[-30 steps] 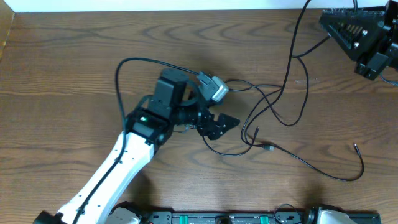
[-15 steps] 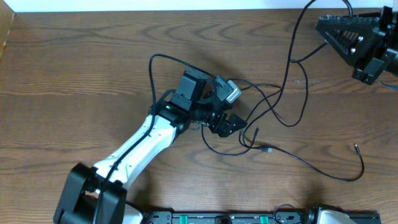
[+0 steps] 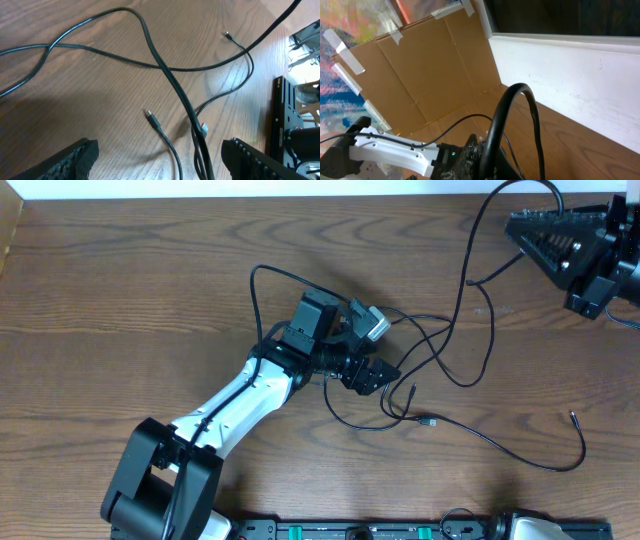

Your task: Untangle cables

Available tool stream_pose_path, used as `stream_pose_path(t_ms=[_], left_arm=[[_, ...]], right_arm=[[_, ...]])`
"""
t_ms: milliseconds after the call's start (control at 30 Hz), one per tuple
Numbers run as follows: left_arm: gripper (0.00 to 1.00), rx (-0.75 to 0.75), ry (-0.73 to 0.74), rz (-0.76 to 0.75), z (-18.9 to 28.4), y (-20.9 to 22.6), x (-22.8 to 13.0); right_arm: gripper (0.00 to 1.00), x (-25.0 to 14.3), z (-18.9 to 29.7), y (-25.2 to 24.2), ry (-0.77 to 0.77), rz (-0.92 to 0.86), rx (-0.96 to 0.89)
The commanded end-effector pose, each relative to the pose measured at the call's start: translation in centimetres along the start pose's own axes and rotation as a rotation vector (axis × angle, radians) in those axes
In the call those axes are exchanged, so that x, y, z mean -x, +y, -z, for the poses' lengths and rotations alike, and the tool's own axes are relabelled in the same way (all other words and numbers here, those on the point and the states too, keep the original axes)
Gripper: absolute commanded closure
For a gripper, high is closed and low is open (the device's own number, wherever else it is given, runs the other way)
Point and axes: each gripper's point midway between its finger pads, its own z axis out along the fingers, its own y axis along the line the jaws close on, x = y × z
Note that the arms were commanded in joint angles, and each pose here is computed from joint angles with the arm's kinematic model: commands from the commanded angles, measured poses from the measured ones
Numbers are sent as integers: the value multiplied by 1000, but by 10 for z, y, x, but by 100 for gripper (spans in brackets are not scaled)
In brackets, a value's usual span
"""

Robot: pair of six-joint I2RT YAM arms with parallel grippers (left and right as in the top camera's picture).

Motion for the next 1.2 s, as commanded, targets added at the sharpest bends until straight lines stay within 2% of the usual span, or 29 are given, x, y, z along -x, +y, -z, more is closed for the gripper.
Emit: stream_pose_path(t_ms=[0, 233, 700, 1000, 1033, 1067, 1100, 1133, 1167], left_arm=[[16, -12, -5, 32, -4, 0, -1], [18, -12, -27, 59, -5, 1, 5], [18, -18, 29, 185, -32, 23, -21], [19, -21, 0, 177, -36, 26, -15], [21, -21, 1, 178, -36, 26, -15], [30, -21, 1, 178, -36, 26, -15], [42, -21, 1, 178, -36, 26, -15], [61, -20, 1, 178, -35, 26, -15], [71, -20, 1, 178, -35, 26, -15]], right_arm=[[99, 4, 4, 7, -8, 38, -4], [99, 3, 4, 7, -7, 36, -4], [99, 2, 4, 6, -3, 23, -5], [99, 1, 4, 6, -3, 20, -5], [99, 1, 4, 6, -3, 20, -5], [99, 1, 4, 6, -3, 20, -5], [99, 1, 4, 6, -3, 20, -5], [99, 1, 4, 6, -2, 20, -5], [99, 1, 4, 6, -3, 20, -6]])
